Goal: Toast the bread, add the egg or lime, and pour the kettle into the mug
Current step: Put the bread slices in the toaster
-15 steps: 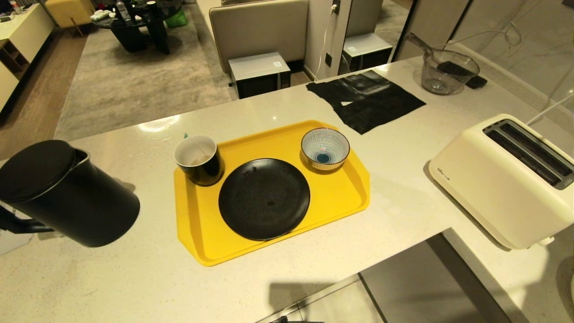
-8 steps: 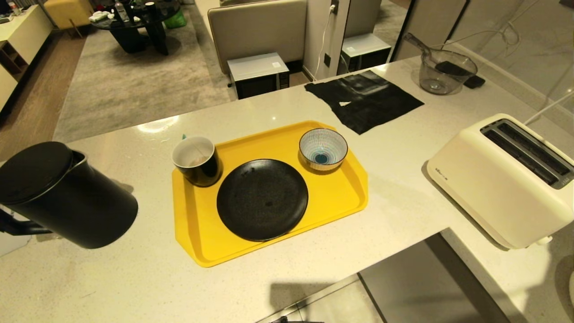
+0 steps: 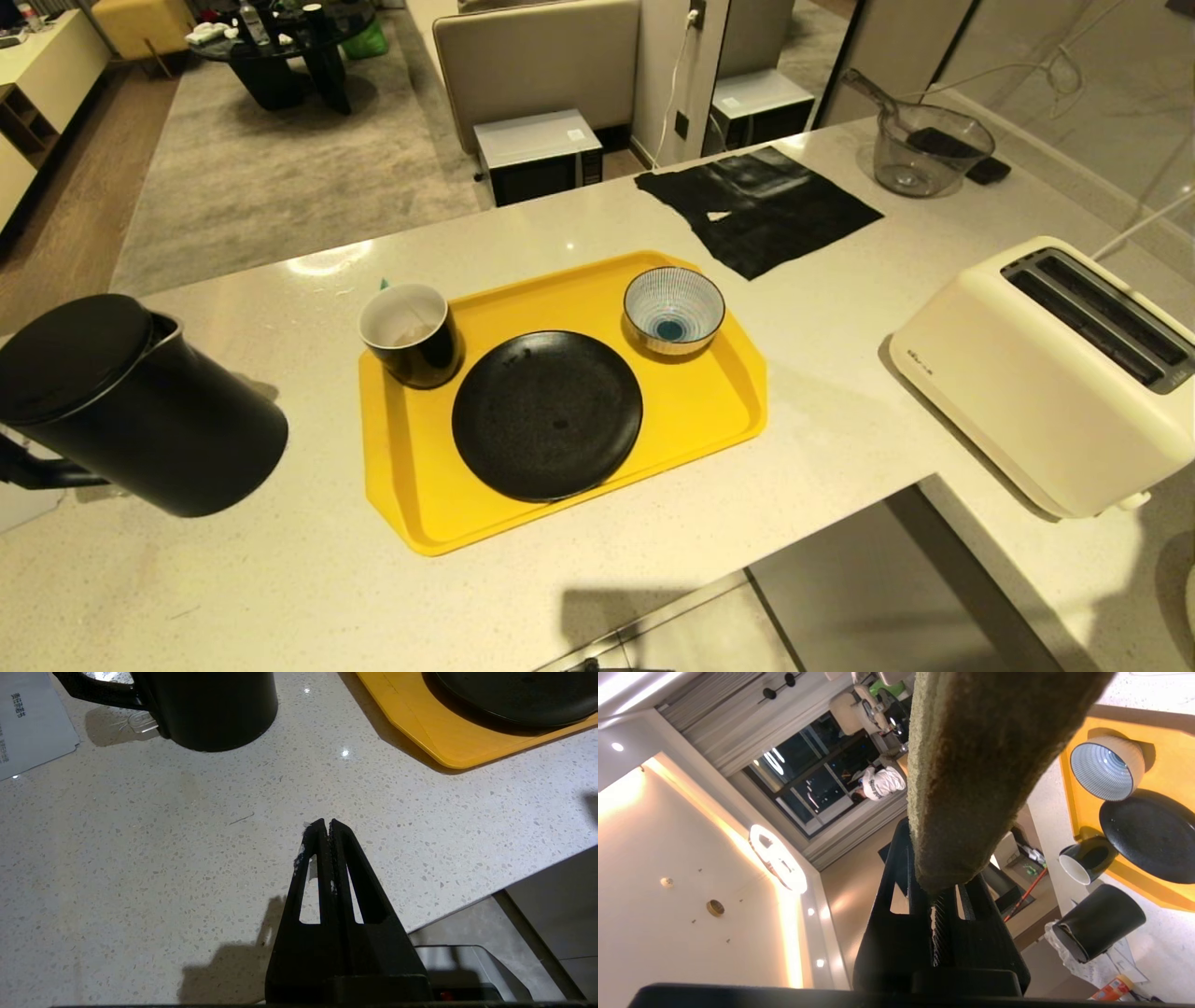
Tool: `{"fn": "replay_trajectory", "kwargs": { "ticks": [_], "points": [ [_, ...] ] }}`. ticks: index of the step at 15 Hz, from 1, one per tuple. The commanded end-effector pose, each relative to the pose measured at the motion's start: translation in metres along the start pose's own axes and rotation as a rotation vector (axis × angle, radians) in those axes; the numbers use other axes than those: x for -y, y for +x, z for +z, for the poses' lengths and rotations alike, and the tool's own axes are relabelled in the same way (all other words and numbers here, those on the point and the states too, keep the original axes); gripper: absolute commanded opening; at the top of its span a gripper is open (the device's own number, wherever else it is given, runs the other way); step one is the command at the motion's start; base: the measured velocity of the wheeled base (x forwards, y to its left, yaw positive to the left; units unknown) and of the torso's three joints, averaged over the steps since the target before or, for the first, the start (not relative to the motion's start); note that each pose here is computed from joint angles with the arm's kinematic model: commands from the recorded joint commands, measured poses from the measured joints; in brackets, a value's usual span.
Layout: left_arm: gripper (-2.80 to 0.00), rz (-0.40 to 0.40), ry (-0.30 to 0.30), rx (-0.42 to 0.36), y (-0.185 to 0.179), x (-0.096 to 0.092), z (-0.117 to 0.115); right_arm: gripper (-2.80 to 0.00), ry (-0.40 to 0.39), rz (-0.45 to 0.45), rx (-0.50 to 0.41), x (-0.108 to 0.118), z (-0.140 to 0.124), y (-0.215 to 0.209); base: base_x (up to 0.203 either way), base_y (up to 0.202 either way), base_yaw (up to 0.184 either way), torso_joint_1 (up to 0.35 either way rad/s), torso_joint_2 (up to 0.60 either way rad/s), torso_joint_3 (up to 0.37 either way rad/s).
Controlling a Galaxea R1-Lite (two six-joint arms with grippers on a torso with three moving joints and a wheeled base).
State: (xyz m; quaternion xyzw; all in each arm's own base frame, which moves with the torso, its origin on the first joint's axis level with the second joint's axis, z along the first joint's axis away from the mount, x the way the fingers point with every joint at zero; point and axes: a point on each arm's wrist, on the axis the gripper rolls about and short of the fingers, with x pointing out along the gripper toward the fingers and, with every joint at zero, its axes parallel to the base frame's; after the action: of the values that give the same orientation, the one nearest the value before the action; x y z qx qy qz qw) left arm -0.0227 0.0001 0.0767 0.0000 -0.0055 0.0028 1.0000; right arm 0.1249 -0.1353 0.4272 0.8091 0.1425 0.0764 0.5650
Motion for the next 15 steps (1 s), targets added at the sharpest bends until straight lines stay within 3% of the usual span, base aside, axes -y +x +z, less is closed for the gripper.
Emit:
{"fn": "replay_trajectory", "kwargs": {
  "ticks": [1,8,15],
  "points": [
    [-2.80,0.000,0.000,0.000,0.000,0.000,0.000,-2.80,0.015,-0.003,-0.007,0.001,0.001,0.000,0.000,0.000,0.000,0.000,0.00,0.000],
    [-2.80,0.001,0.000,0.000,0.000,0.000,0.000,-2.80,0.024,-0.006,-0.006,0.002,0.002,0.001,0.000,0.000,0.000,0.000,0.00,0.000],
    [-2.80,0.000,0.000,0.000,0.000,0.000,0.000,-2.80,-0.014,-0.015,-0.011,0.011,-0.001,-0.001,0.003,0.007,-0.159,0.002,0.00,0.002]
  ]
}}
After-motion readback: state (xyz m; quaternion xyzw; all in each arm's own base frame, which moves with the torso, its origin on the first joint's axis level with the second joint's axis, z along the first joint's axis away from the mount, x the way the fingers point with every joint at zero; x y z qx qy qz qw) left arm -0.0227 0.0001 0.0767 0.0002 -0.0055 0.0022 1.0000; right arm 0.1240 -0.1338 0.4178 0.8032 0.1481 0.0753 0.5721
